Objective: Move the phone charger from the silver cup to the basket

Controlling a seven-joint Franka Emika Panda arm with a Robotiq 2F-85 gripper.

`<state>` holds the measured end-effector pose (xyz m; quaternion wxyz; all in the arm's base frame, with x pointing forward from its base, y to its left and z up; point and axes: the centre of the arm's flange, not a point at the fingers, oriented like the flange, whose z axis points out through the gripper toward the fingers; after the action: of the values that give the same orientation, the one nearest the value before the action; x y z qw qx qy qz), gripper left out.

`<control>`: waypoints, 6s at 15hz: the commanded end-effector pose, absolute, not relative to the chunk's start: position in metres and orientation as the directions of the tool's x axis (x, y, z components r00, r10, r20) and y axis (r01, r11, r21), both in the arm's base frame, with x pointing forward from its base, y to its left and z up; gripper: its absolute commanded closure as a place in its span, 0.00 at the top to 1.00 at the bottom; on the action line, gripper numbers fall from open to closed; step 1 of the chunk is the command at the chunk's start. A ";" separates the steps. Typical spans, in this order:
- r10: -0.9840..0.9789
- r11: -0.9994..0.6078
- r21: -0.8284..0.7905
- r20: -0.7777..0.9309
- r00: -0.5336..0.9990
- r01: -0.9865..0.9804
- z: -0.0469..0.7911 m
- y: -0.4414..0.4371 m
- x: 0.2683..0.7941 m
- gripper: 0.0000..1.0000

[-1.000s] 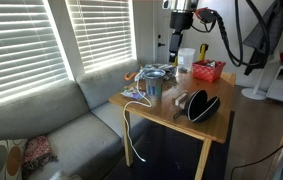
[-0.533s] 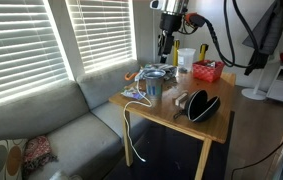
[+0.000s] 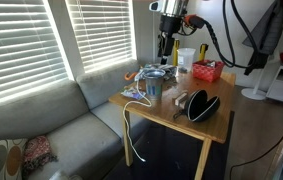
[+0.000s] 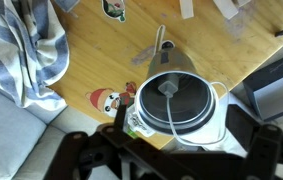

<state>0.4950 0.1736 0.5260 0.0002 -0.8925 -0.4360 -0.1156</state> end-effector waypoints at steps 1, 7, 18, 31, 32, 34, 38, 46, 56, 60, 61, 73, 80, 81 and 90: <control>0.828 -0.547 0.090 0.202 0.523 0.832 0.517 0.176 0.501 1.00; 0.863 -0.480 0.080 0.220 0.454 0.874 0.509 0.183 0.507 0.72; 0.860 -0.444 0.044 0.301 0.412 0.895 0.489 0.195 0.524 0.44; 0.854 -0.443 0.004 0.307 0.420 0.897 0.469 0.192 0.540 0.33; 0.854 -0.442 0.004 0.307 0.419 0.897 0.468 0.192 0.542 0.32; 0.854 -0.436 0.004 0.319 0.412 0.900 0.467 0.191 0.544 0.31; 0.850 -0.424 0.001 0.344 0.398 0.905 0.464 0.190 0.548 0.30; 0.855 -0.407 -0.009 0.349 0.385 0.913 0.458 0.191 0.549 0.00; 0.850 -0.417 0.013 0.358 0.385 0.909 0.478 0.182 0.534 0.01; 0.849 -0.417 0.047 0.377 0.371 0.908 0.495 0.182 0.528 0.01; 0.849 -0.415 0.054 0.383 0.364 0.908 0.500 0.183 0.526 0.01; 0.827 -0.452 0.086 0.414 0.381 0.888 0.559 0.177 0.499 0.01; 0.809 -0.491 0.128 0.433 0.397 0.862 0.590 0.173 0.481 0.01; 0.806 -0.498 0.129 0.434 0.402 0.858 0.594 0.173 0.478 0.01; 0.735 -0.621 0.183 0.474 0.485 0.762 0.626 0.152 0.445 0.01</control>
<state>0.4684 0.1645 0.6188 0.0499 -0.8472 -0.4673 -0.2478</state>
